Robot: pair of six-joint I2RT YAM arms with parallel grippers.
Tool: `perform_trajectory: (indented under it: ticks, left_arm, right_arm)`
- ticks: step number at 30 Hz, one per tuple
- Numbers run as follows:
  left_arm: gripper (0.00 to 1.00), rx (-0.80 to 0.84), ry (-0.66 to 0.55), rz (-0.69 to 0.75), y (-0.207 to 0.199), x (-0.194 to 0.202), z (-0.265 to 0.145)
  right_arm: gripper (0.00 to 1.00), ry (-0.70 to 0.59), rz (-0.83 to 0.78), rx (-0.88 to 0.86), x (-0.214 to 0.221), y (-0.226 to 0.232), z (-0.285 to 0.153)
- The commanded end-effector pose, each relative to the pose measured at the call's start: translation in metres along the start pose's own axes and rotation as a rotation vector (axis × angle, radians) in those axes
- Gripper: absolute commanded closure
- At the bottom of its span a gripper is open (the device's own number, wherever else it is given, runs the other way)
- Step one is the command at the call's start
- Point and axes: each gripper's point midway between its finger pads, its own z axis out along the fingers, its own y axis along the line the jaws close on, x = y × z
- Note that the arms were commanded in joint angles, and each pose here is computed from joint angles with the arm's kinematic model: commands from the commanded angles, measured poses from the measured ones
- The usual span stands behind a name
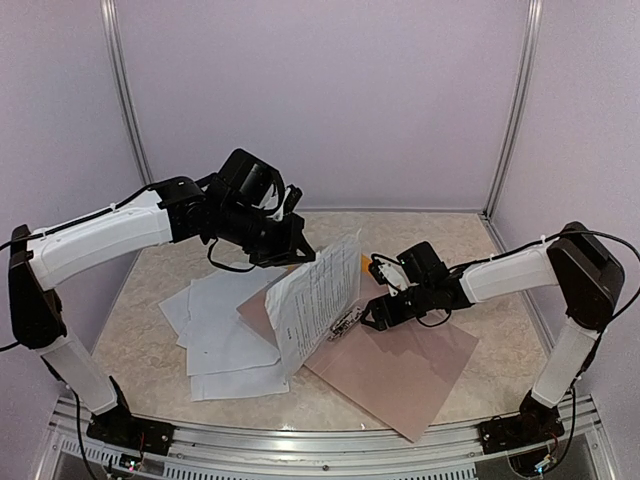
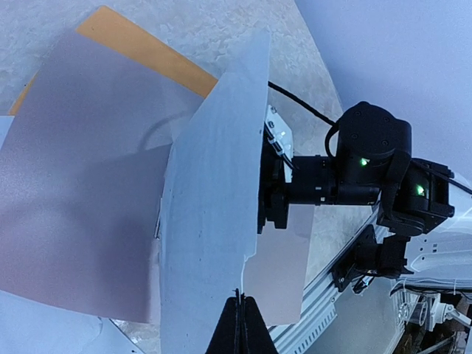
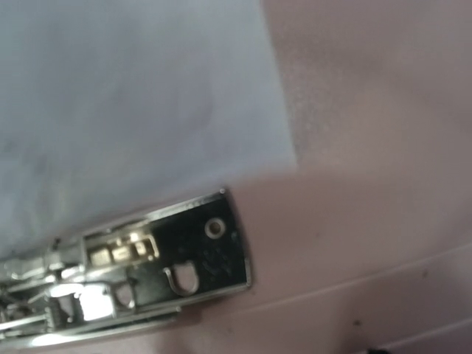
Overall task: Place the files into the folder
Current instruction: Place the file on the spring clip of the folder.
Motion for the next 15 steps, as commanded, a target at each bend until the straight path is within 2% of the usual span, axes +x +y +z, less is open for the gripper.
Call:
perform_trajectory:
  ticks: [1, 15]
  left_arm:
    - [1.00, -0.037, -0.030, -0.007, 0.009, 0.002, 0.000]
    - [1.00, -0.157, -0.017, -0.026, 0.045, 0.014, 0.010]
  right_arm:
    - [0.26, 0.020, 0.010, -0.001, 0.010, -0.003, 0.002]
    - [0.26, 0.022, 0.008, -0.004, 0.007, -0.002, 0.003]
